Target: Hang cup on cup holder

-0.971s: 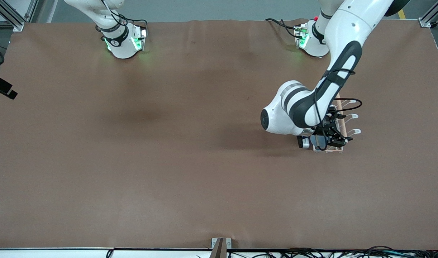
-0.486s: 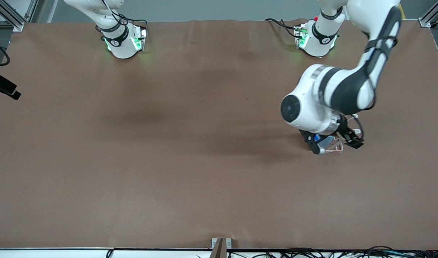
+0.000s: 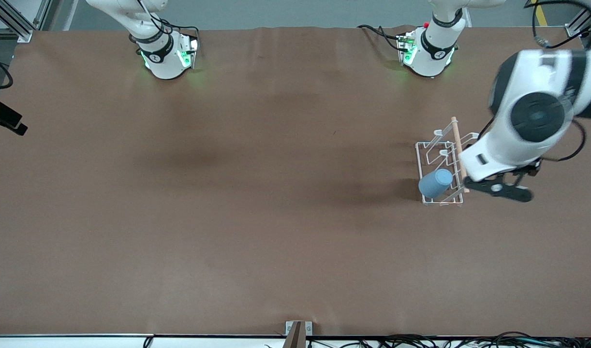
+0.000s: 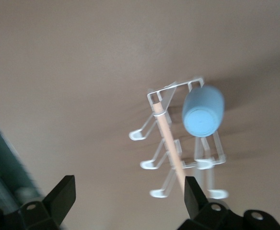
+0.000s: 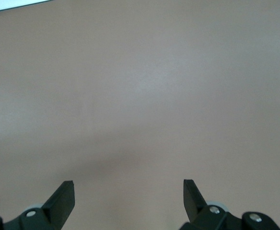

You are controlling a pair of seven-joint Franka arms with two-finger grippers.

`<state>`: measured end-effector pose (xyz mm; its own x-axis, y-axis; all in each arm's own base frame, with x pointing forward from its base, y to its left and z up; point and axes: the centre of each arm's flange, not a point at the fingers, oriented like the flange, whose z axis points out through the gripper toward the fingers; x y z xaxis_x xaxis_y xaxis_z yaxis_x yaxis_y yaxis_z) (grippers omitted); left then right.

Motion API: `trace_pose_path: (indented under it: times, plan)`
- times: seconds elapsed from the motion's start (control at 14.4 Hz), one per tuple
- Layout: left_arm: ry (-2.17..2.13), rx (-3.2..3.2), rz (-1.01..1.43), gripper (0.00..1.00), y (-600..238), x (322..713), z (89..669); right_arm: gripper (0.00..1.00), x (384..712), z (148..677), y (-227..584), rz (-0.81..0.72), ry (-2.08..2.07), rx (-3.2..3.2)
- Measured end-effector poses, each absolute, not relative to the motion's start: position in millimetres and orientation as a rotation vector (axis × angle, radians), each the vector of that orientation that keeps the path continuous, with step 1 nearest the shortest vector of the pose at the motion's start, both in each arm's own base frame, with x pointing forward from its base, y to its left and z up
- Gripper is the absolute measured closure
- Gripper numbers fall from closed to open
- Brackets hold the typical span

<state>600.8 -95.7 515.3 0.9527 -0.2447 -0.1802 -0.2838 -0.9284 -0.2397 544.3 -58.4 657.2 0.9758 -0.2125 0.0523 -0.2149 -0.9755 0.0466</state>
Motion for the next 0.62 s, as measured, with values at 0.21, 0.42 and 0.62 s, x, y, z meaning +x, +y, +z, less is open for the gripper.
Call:
trace_pose_path:
  times: [0.21, 0.42, 0.62]
  plan:
    - [0.225, -3.001, 0.092, 0.0, -74, 585, 565, 0.0, 544, 657, -60, 0.072, -0.319, 3.072]
    - [0.096, -3.09, -0.004, 0.0, -68, 559, 599, 0.0, 544, 657, -60, 0.07, -0.319, 3.072]
    - [0.011, -3.137, -0.072, 0.0, -73, 535, 620, 0.0, 544, 657, -60, 0.07, -0.32, 3.072]
